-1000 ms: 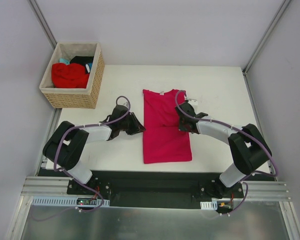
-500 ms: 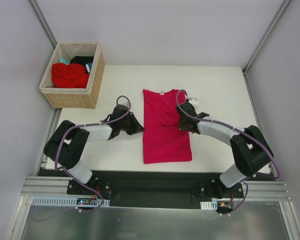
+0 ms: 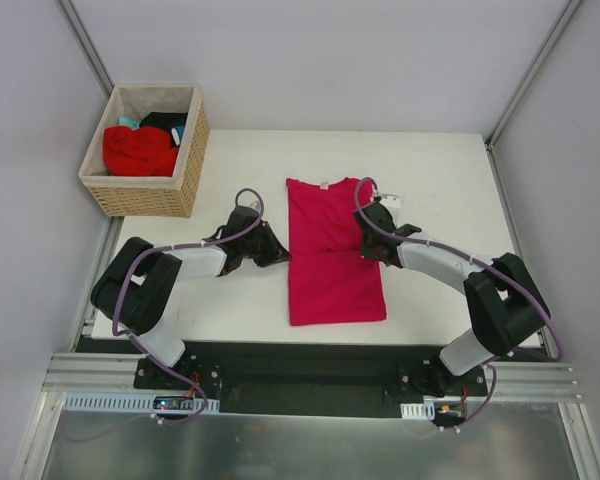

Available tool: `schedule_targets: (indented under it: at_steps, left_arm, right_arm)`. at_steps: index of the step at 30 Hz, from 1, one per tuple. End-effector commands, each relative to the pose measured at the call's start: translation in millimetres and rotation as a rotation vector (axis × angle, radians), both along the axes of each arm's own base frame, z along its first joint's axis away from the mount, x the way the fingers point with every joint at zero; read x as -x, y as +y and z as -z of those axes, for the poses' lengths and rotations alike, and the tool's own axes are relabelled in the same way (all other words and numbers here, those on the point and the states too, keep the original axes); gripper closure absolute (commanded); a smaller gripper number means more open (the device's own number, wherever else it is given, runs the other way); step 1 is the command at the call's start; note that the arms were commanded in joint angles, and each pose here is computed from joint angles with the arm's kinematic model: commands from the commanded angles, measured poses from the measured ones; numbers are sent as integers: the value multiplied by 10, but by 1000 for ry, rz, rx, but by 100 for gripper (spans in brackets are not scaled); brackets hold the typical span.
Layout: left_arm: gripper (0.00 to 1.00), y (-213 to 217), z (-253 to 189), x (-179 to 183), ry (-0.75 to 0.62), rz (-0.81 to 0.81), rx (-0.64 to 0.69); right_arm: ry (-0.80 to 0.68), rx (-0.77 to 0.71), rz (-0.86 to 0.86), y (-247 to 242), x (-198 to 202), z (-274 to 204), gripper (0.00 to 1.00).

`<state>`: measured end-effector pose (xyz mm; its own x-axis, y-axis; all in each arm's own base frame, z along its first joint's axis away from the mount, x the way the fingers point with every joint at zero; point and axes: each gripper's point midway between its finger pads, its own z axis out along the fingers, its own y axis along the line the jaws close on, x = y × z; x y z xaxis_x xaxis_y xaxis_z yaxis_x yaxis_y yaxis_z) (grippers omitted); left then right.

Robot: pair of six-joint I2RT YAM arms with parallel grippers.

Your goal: Fold and stack the t-shirts

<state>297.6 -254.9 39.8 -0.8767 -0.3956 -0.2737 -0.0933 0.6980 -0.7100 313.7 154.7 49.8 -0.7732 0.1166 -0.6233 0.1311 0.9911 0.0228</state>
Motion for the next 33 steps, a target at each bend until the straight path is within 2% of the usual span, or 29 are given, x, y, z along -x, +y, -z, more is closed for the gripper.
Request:
schedule_targets:
  at_steps: [1, 16, 33]
  left_arm:
    - [100, -38, -163, -119, -56, 10, 23]
    - [100, -52, -222, -143, -70, 8, 30]
    - [100, -108, -197, -197, -63, 18, 31]
  right_arm:
    - [-57, 24, 33, -121, -69, -211, 99]
    - [-84, 14, 44, -143, -108, -336, 99]
    - [-18, 34, 72, -196, -127, -38, 99]
